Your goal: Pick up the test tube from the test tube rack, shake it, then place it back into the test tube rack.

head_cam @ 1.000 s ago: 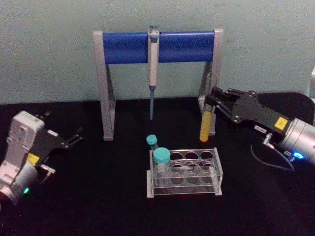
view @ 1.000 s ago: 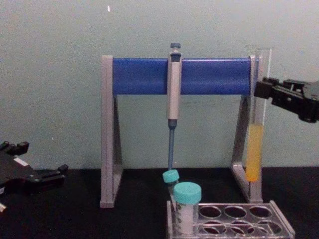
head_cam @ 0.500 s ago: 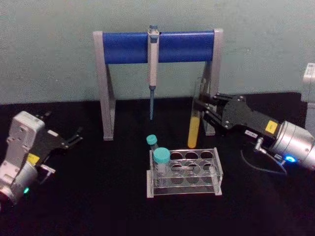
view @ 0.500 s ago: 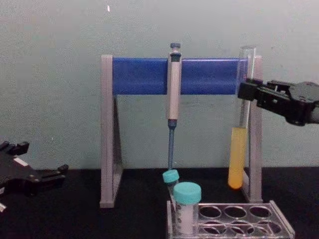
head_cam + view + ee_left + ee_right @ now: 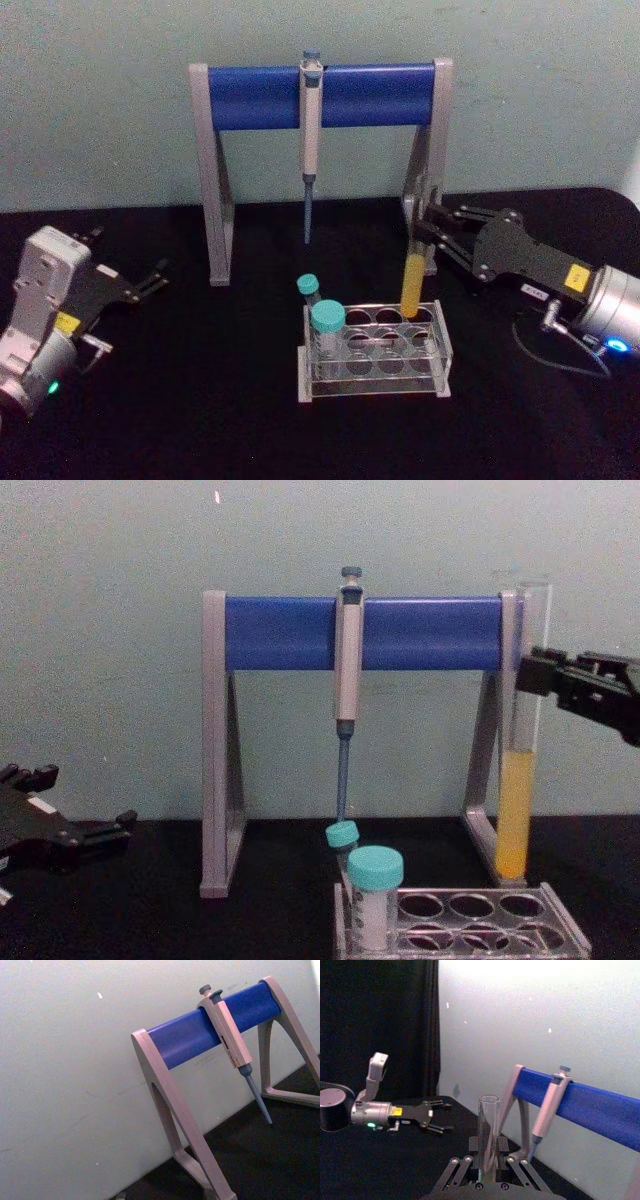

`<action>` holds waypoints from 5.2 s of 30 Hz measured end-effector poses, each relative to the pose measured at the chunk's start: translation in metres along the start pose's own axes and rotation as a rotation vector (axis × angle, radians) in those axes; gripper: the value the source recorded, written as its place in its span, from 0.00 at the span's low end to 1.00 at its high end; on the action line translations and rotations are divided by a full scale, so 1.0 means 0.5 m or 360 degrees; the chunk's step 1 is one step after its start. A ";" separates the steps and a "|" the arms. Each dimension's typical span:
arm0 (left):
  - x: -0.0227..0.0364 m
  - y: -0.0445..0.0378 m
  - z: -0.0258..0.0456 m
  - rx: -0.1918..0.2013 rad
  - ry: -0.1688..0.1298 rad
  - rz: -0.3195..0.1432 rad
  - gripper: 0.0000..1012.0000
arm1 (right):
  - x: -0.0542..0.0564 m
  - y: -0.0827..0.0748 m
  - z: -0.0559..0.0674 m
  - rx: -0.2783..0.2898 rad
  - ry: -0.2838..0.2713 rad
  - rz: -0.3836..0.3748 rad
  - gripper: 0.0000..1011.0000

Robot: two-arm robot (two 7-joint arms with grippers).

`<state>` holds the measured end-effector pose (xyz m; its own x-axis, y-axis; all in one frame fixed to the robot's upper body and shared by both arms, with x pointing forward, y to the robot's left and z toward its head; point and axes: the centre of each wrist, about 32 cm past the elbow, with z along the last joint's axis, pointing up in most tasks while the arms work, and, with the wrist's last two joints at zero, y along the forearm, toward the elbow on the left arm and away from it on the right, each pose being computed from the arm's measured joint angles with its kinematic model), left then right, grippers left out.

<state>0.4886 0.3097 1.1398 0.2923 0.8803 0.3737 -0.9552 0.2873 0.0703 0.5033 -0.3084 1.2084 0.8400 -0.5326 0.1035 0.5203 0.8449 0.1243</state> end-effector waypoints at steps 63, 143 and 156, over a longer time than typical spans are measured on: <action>0.000 0.000 0.000 0.0000 0.0000 0.0000 0.99 | 0.042 0.052 -0.075 -0.0089 0.0137 0.0009 0.22; 0.000 0.000 0.000 0.0000 0.0000 0.0000 0.99 | 0.047 0.064 -0.116 -0.0269 0.0189 0.0022 0.22; 0.000 0.000 0.000 0.0000 0.0000 0.0000 0.99 | 0.046 0.064 -0.116 -0.0267 0.0189 0.0023 0.38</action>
<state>0.4886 0.3097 1.1398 0.2923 0.8803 0.3737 -0.9552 0.2873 0.0702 0.5483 -0.2909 1.1574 0.8547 -0.5189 -0.0141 0.5180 0.8543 -0.0438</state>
